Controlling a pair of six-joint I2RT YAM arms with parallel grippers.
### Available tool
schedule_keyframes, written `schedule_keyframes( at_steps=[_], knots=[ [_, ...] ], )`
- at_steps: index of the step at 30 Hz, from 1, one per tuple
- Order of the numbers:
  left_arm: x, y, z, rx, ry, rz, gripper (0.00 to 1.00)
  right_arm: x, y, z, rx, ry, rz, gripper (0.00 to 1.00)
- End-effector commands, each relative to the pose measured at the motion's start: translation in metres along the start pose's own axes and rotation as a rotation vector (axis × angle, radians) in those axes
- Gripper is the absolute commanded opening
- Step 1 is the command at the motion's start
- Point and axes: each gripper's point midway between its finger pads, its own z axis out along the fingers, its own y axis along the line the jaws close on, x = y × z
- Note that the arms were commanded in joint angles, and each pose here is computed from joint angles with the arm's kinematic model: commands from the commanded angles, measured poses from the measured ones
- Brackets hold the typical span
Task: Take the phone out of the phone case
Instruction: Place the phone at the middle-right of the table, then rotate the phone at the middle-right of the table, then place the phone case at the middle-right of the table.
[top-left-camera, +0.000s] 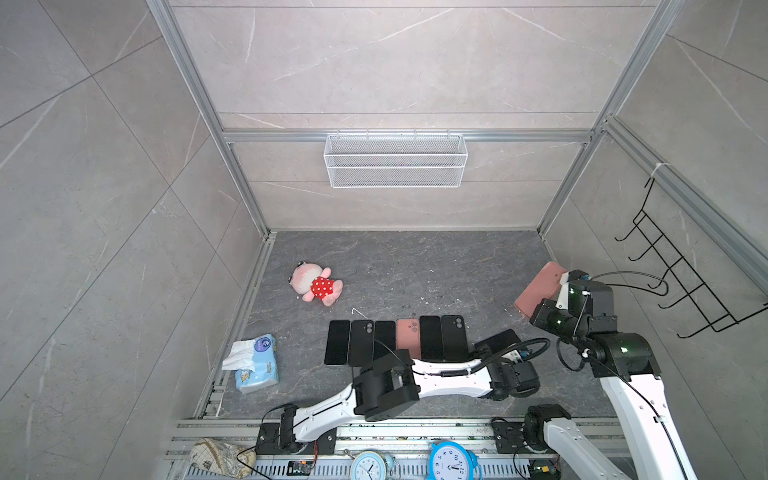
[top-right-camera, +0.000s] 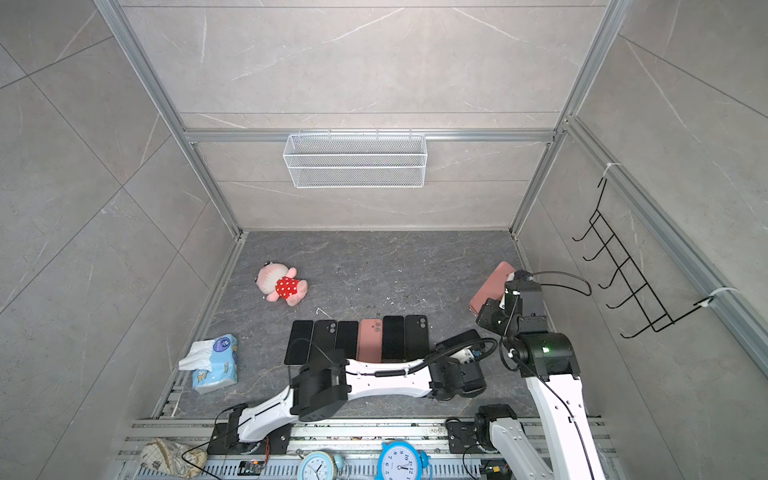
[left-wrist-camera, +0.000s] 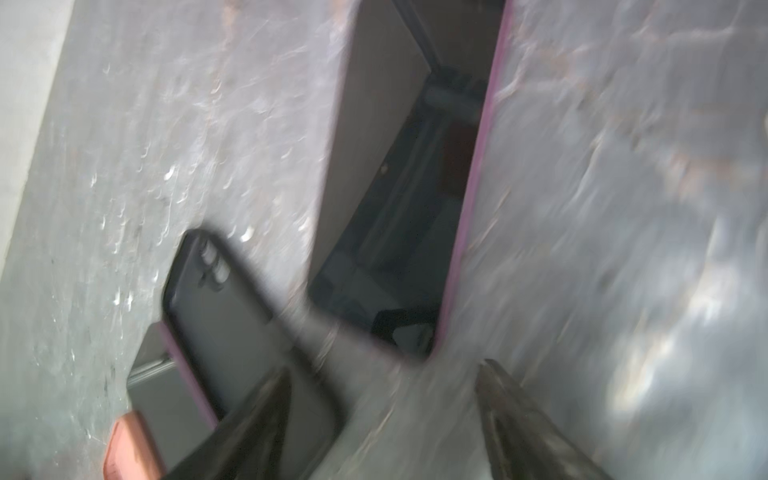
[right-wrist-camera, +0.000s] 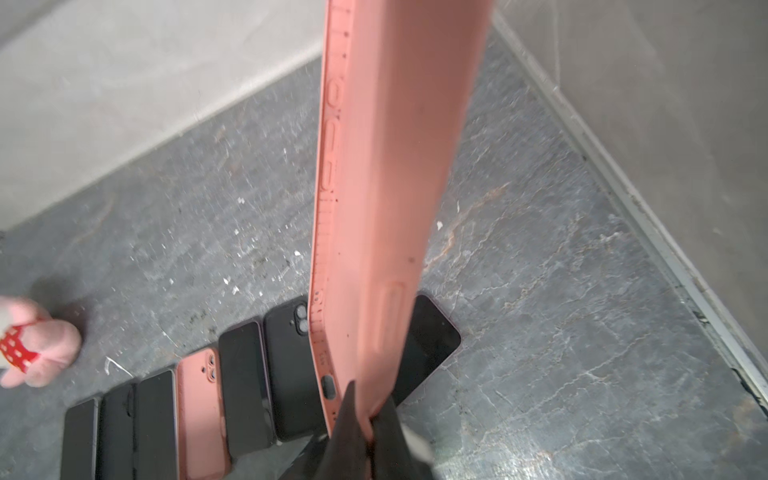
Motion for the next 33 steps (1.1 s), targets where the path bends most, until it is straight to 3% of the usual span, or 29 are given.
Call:
schedule_keyframes(
  at_steps=[1,3,9,15,19,24,33],
  knots=[
    [-0.062,0.052,-0.079,0.068,-0.289,-0.201,0.79,-0.021,-0.004,-0.029,0.014,-0.091,0.07,0.0],
    [-0.055,0.07,-0.096,0.078,-0.334,-0.23,0.79,-0.026,-0.006,-0.039,0.027,-0.108,0.084,0.0],
    [0.004,0.132,-0.102,0.002,-0.312,-0.292,0.8,-0.018,-0.011,-0.045,0.033,-0.098,0.133,0.0],
    [0.061,0.204,-0.117,-0.041,-0.329,-0.459,0.79,0.049,-0.011,-0.012,-0.027,0.102,0.235,0.0],
    [0.086,0.243,-0.138,-0.06,-0.346,-0.544,0.8,0.1,-0.029,0.005,0.021,0.199,0.315,0.0],
    [0.103,0.27,-0.164,-0.064,-0.387,-0.611,0.8,0.133,-0.051,0.011,0.097,0.23,0.395,0.0],
    [0.128,0.303,-0.182,-0.102,-0.372,-0.717,0.82,0.204,-0.067,0.048,0.132,0.369,0.521,0.0]
  ],
)
